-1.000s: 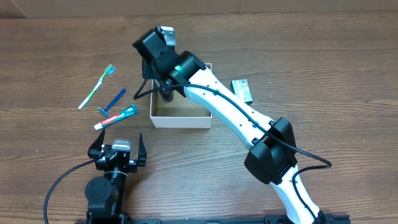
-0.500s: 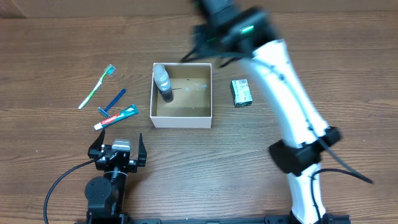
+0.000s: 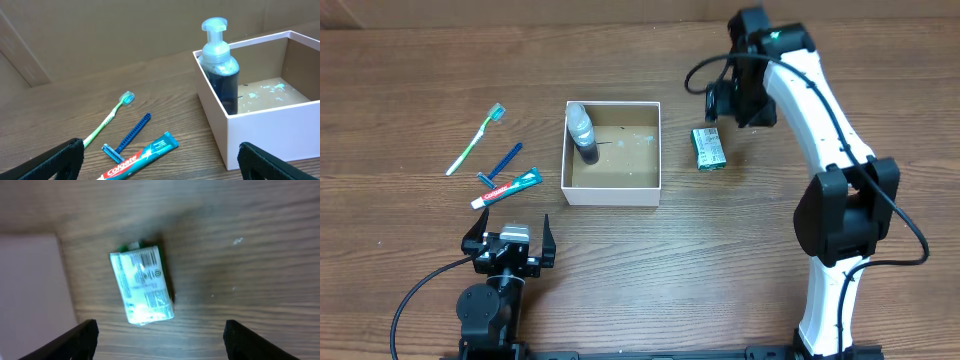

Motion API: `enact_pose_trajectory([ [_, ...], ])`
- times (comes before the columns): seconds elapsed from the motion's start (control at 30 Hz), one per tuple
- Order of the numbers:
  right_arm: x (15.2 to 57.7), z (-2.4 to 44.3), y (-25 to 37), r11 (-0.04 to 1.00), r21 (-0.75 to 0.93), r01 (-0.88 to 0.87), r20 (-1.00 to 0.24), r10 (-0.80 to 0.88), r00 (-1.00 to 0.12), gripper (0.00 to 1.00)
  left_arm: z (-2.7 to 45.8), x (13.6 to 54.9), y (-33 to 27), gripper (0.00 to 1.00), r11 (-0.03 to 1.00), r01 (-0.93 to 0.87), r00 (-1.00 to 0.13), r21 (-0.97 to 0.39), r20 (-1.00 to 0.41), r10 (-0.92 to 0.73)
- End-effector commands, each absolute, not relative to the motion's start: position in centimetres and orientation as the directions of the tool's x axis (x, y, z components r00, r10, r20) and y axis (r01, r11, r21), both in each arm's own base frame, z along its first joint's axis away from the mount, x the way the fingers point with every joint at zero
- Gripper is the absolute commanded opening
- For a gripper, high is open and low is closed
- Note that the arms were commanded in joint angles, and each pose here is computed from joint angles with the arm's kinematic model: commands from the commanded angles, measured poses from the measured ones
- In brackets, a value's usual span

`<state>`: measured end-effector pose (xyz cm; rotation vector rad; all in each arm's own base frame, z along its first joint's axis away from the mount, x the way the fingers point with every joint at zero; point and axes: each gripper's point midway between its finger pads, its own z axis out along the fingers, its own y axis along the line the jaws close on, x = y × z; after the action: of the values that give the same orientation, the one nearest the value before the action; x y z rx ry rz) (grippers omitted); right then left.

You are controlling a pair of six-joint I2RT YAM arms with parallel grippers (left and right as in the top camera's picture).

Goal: Pack container
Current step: 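Lower the right gripper onto the green soap bar and grasp it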

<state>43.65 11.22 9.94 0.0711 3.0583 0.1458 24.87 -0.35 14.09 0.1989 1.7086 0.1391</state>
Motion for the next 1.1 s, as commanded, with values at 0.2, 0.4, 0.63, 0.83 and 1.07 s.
enact_pose_trajectory([
  [0.2, 41.1, 6.6, 14.0, 0.973, 0.193, -0.125, -0.012, -0.125, -0.992, 0.84, 14.0, 24.8, 0.0, 1.00, 0.976, 0.037, -0.140, 0.215, -0.966, 0.218],
  [0.4, 41.0, 4.6, 14.9, 0.967, 0.192, -0.165, -0.032, -0.162, -0.986, 0.84, 14.0, 24.8, 0.0, 1.00, 0.976, 0.037, -0.140, 0.215, -0.966, 0.218],
  [0.63, 41.2, 2.0, 13.5, 0.980, 0.113, -0.164, -0.051, -0.159, -0.986, 0.86, 14.0, 24.8, 0.0, 1.00, 0.976, 0.037, -0.140, 0.215, -0.966, 0.218],
  [0.83, 41.6, 1.4, 13.6, 0.979, 0.115, -0.167, -0.077, -0.159, -0.984, 0.83, 14.0, 24.9, 0.0, 1.00, 0.976, 0.037, -0.140, 0.215, -0.966, 0.218],
  [1.07, 42.1, 0.4, 13.4, 0.978, 0.098, -0.185, -0.110, -0.174, -0.979, 0.77, 14.0, 24.8, 0.0, 1.00, 0.976, 0.037, -0.140, 0.215, -0.966, 0.218],
])
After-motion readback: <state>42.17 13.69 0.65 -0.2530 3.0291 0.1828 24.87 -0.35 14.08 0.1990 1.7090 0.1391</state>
